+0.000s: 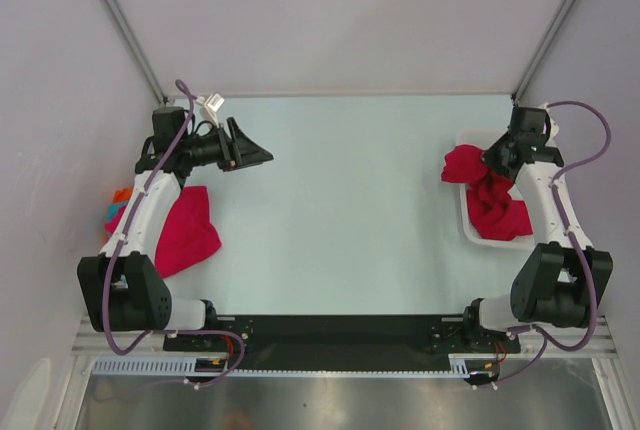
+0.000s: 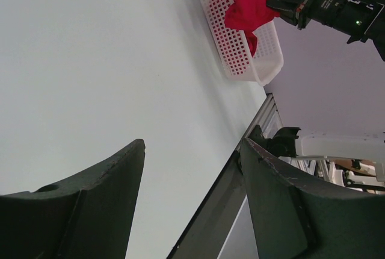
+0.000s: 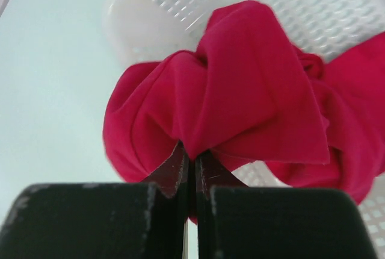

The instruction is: Fold and stack the t-shirts

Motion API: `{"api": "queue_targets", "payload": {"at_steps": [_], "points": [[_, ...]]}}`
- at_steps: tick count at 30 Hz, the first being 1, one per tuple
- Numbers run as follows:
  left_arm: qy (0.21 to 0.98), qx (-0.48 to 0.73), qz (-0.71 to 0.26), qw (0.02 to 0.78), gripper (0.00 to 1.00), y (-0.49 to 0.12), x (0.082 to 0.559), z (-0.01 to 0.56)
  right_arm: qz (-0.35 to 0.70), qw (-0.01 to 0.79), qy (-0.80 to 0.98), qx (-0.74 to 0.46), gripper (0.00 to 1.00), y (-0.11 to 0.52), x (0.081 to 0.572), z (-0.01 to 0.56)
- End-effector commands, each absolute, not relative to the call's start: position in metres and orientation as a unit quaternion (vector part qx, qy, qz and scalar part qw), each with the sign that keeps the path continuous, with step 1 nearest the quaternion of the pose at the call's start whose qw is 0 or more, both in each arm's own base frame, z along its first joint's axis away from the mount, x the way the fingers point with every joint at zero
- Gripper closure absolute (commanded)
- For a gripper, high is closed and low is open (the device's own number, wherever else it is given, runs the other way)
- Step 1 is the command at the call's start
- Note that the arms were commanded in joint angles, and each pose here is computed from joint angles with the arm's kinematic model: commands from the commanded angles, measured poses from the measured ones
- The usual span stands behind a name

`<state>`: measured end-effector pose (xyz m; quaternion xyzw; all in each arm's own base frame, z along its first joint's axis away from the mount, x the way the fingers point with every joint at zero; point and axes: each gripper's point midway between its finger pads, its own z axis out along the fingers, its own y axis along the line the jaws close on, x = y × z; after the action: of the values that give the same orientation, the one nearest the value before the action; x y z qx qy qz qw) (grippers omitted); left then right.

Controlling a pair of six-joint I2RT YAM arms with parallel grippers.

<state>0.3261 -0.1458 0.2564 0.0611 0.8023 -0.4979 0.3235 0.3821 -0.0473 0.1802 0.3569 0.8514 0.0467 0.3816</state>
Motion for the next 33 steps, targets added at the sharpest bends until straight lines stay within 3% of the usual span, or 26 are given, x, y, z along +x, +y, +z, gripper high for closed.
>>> {"api": "queue_targets", "payload": {"at_steps": [1,9,19,26,33], "points": [[0.786,0.084,-0.508,0.341,0.3,-0.146,0.325,0.271,-0.007,0.438,0.803,0.404,1.0,-0.082,0.365,0.214],[0.786,0.084,-0.511,0.338,0.3,-0.146,0.326,0.267,-0.064,0.45,0.774,0.441,1.0,-0.113,0.341,0.202],[0.784,0.081,-0.516,0.337,0.3,-0.142,0.326,0.267,-0.034,0.308,0.868,0.387,1.0,-0.078,0.355,0.101],[0.785,0.073,-0.517,0.334,0.3,-0.14,0.329,0.265,0.041,0.179,0.958,0.219,1.0,0.033,0.374,0.042],[0.787,0.064,-0.517,0.331,0.3,-0.137,0.331,0.262,0.127,0.158,0.976,0.075,1.0,0.18,0.369,0.039]]}}
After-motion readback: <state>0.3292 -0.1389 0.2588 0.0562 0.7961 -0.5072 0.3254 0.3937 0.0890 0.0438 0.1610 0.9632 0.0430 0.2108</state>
